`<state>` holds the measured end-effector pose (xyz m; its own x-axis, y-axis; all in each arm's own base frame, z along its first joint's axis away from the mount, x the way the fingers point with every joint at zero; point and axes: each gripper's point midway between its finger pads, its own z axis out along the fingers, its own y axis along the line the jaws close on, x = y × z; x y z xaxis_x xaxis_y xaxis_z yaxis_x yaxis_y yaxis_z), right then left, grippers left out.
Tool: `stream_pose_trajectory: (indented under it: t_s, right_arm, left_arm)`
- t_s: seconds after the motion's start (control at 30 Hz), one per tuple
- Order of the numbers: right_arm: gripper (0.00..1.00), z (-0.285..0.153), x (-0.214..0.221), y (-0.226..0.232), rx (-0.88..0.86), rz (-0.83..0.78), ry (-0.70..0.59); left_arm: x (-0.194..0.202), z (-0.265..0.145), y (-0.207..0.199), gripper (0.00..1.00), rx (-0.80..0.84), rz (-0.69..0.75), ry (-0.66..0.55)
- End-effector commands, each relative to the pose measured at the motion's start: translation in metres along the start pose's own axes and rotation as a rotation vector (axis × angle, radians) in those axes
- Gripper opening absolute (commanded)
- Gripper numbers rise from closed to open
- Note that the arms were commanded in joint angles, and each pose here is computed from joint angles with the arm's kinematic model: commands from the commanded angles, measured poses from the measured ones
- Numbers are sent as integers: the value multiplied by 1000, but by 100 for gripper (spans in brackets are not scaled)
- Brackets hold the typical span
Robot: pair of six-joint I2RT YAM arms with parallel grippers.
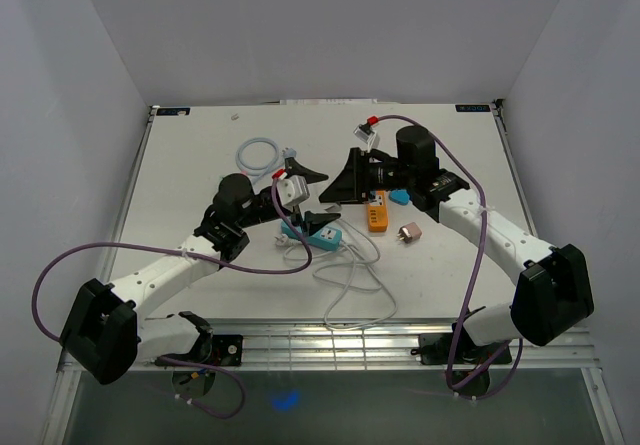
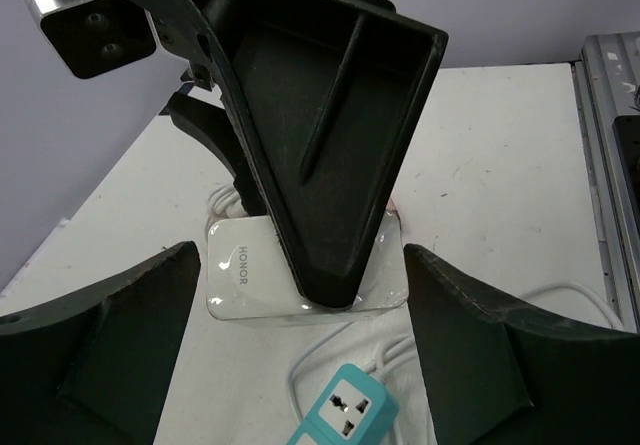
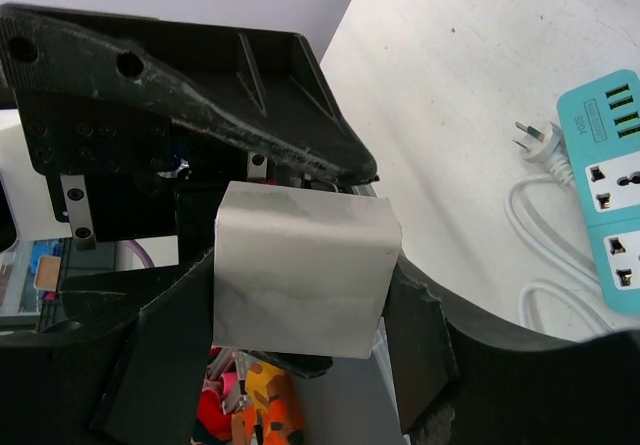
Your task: Insert the plug
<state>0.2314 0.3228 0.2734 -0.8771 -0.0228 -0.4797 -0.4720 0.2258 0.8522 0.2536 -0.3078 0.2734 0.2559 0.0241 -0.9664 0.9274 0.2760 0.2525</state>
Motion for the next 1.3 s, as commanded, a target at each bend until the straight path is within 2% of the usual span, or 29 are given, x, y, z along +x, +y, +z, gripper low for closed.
stream_pose_trajectory:
  t_s: [0.0,0.1,0.2,0.23,0.3,0.33,0.4,0.43,0.5,0.53,0.57,0.63,0.7,0.73,0.87,0.93,1.0,1.27]
  right_arm:
    - [47,-3,-9,27,-78,-72,-22]
    - [47,-1,-8,27,-86,-70,-20]
    - [48,0,-8,28,-97,-66,-18]
    - [52,1,-8,29,-98,-66,-19]
    - [57,1,-9,28,-95,-72,-22]
    - [64,0,-9,28,-92,-75,-26]
    - [68,1,-11,27,-84,-83,-25]
    - [75,1,-10,26,-78,-82,-22]
    - [79,1,-11,24,-70,-98,-16]
    - [84,1,-12,23,-60,-95,-12]
    - [88,1,-12,22,-52,-99,-11]
    - [98,0,-15,19,-23,-122,-17]
    - [98,-1,-17,14,30,-132,-18]
    - [96,-2,-26,16,49,-197,-27]
    - [85,-14,-33,-6,260,-239,-3]
    - [78,-20,-36,-8,313,-266,-7]
    - [75,-27,-37,-11,383,-290,-3]
    - [73,-16,-24,-17,507,-337,40]
  left_arm:
    - [-23,-2,-2,92,6,61,-69]
    - [-23,-1,-2,76,9,58,-70]
    - [-21,0,-4,69,26,52,-68]
    - [-21,0,-4,59,25,53,-69]
    - [-21,0,-2,49,16,61,-69]
    - [-20,-1,-2,44,12,61,-67]
    - [-20,-2,-4,38,18,64,-67]
    - [-18,-3,-6,35,23,60,-65]
    - [-17,-4,-10,23,41,56,-63]
    - [-16,-4,-11,19,44,58,-60]
    - [-15,-5,-12,9,48,57,-55]
    - [-9,-6,-13,0,55,52,-26]
    - [-5,-6,-13,0,62,36,8]
    - [-4,-6,-13,0,65,32,19]
    - [2,-6,-12,0,65,24,64]
    - [5,-6,-8,0,48,20,92]
    - [8,-5,-6,0,44,24,111]
    - [15,3,4,0,4,12,150]
